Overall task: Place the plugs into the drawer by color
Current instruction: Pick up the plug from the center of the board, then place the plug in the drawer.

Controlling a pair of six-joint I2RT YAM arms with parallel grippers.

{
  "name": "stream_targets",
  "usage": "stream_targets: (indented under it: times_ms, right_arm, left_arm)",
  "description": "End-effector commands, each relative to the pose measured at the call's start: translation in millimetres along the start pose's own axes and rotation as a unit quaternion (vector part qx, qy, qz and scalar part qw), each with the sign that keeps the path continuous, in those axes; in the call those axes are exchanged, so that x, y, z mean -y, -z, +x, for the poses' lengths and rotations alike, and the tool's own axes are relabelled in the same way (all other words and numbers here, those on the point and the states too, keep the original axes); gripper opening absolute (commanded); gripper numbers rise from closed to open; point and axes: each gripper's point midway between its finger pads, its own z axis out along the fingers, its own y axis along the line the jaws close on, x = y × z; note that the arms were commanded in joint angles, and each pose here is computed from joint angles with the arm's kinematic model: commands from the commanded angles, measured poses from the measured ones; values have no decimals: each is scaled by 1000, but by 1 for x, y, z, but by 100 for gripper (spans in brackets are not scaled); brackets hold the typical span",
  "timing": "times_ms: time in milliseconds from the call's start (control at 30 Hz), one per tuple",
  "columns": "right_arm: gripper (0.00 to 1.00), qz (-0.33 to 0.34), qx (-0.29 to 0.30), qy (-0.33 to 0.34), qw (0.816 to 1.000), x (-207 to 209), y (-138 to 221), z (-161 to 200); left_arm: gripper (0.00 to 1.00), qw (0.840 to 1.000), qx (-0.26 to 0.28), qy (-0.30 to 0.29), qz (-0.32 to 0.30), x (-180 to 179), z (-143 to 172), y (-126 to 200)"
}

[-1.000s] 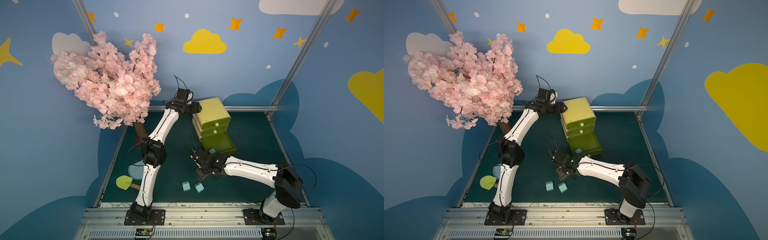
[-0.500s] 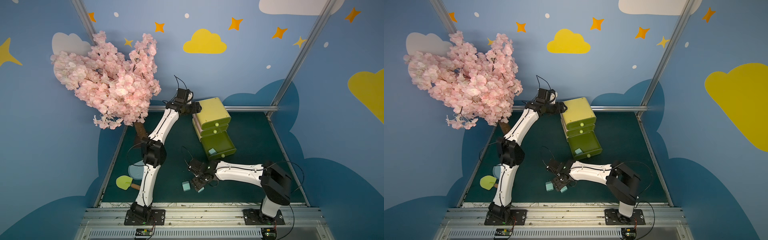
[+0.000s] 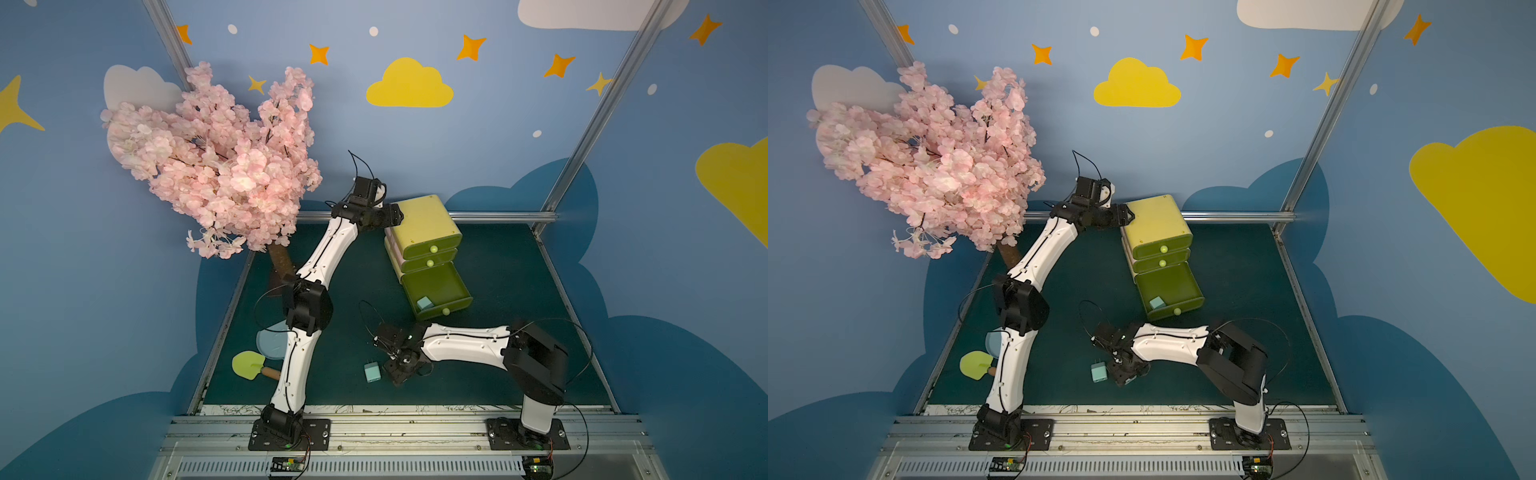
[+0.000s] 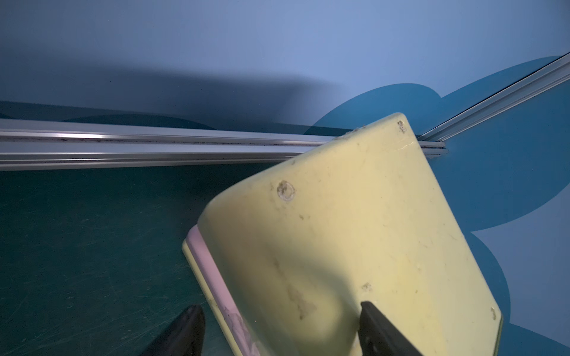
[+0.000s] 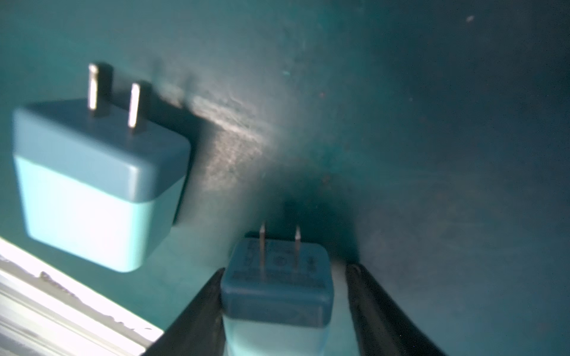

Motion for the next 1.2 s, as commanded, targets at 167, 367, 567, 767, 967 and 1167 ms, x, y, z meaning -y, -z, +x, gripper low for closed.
stream_targets:
  times_ms: [167, 367, 567, 767, 967, 1167]
  right_arm:
    - [49, 21, 15, -4, 1000, 16, 30, -10]
    - [45, 47, 84, -34, 995, 84, 84, -48]
    - [45, 71, 137, -57, 986, 153, 124, -87]
    - [43, 87, 159, -84, 980, 199, 130, -123]
    - [41, 104, 152, -94, 978, 222, 112, -136]
    - [41, 116, 142, -102, 978, 237, 95, -134]
  left_arm:
    - [80, 998, -60, 3, -31, -19, 36, -15]
    - [80, 998, -61, 4, -34, -22, 37, -16]
    - [80, 997, -61, 2, -37, -23, 37, -17]
    - [80, 998, -59, 1, -38, -24, 35, -15]
    - [80, 997, -59, 1, -40, -25, 34, -14]
    - [80, 998, -59, 2, -36, -24, 35, -15]
